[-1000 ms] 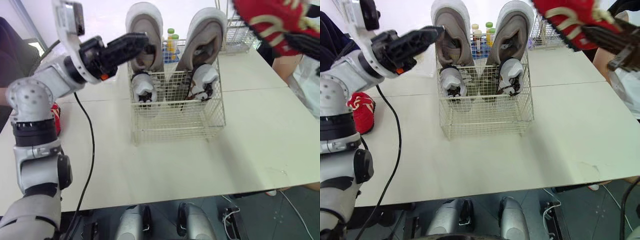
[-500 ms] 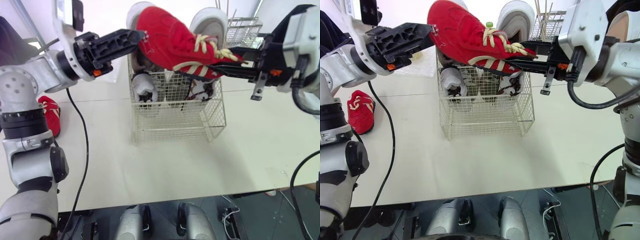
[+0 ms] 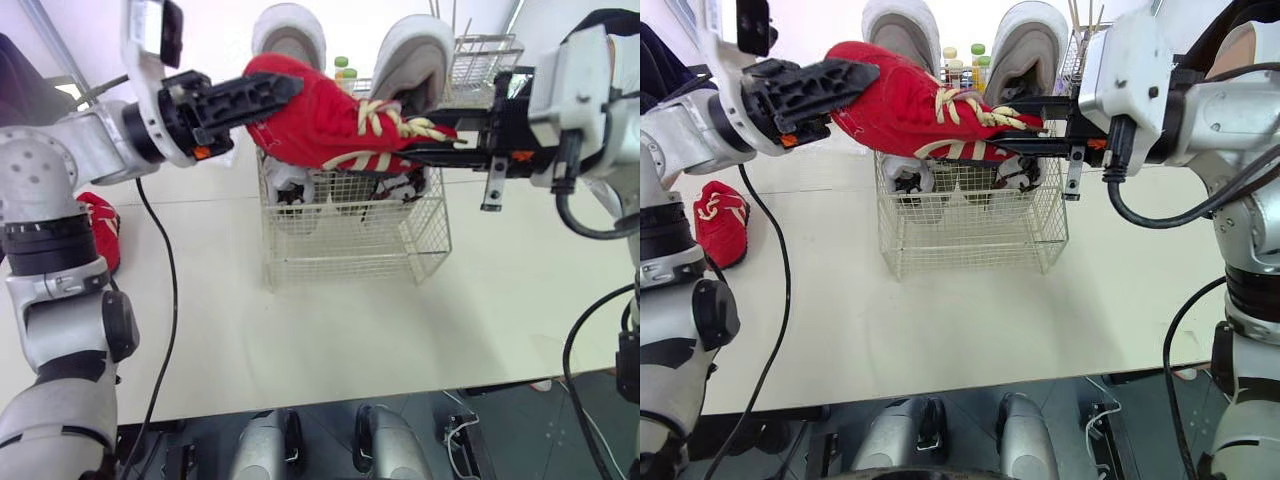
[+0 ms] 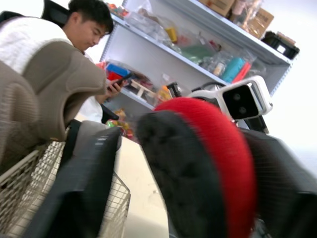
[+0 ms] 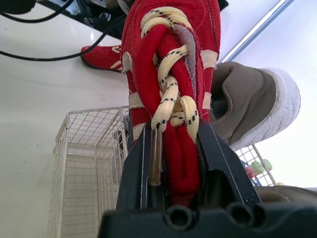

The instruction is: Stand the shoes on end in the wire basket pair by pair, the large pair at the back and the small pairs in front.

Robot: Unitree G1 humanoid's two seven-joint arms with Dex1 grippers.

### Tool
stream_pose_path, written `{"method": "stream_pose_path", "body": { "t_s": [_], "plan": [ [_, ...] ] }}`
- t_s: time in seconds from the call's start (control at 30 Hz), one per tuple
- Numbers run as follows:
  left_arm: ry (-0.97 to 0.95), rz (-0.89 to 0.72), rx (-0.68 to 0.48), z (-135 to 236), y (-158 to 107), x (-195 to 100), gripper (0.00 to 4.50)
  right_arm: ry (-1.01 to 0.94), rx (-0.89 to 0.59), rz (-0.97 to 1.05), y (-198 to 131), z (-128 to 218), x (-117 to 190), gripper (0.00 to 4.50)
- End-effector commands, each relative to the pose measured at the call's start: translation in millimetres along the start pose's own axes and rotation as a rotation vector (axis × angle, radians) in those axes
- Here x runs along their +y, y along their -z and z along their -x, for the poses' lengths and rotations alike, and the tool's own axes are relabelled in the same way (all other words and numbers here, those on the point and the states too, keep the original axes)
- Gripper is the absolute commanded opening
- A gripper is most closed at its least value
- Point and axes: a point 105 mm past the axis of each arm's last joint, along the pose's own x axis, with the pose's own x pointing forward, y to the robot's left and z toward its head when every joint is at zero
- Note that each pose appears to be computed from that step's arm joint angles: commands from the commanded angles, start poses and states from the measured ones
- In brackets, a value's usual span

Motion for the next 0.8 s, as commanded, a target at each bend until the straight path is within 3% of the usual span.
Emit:
{"method": "stream_pose_path", "body": {
  "t_s": [0.03, 0.13, 0.37, 0.67, 0.8],
  "plan": [
    [0.042, -0.013, 0.027, -1, 3, -10, 1.57, 0.023, -0.030, 0.084, -20, 4, -7, 0.14],
    [0.045, -0.009, 0.026, -1, 5, -9, 0.41, 0.033, -0.019, 0.091, -20, 5, -10, 0.14],
    [0.030, 0.005, -0.042, 0, 0, -5, 0.30, 0.114, 0.001, 0.028, -23, 18, -22, 0.14],
    [0.006, 0.036, -0.256, 9, -19, 2, 0.30, 0.202, -0.072, -0.381, -38, 69, -23, 4.47],
    [0.020, 0.045, -0.374, 12, -28, 1, 0.30, 0.337, -0.202, -0.616, -28, 92, -26, 4.47]
  ]
}}
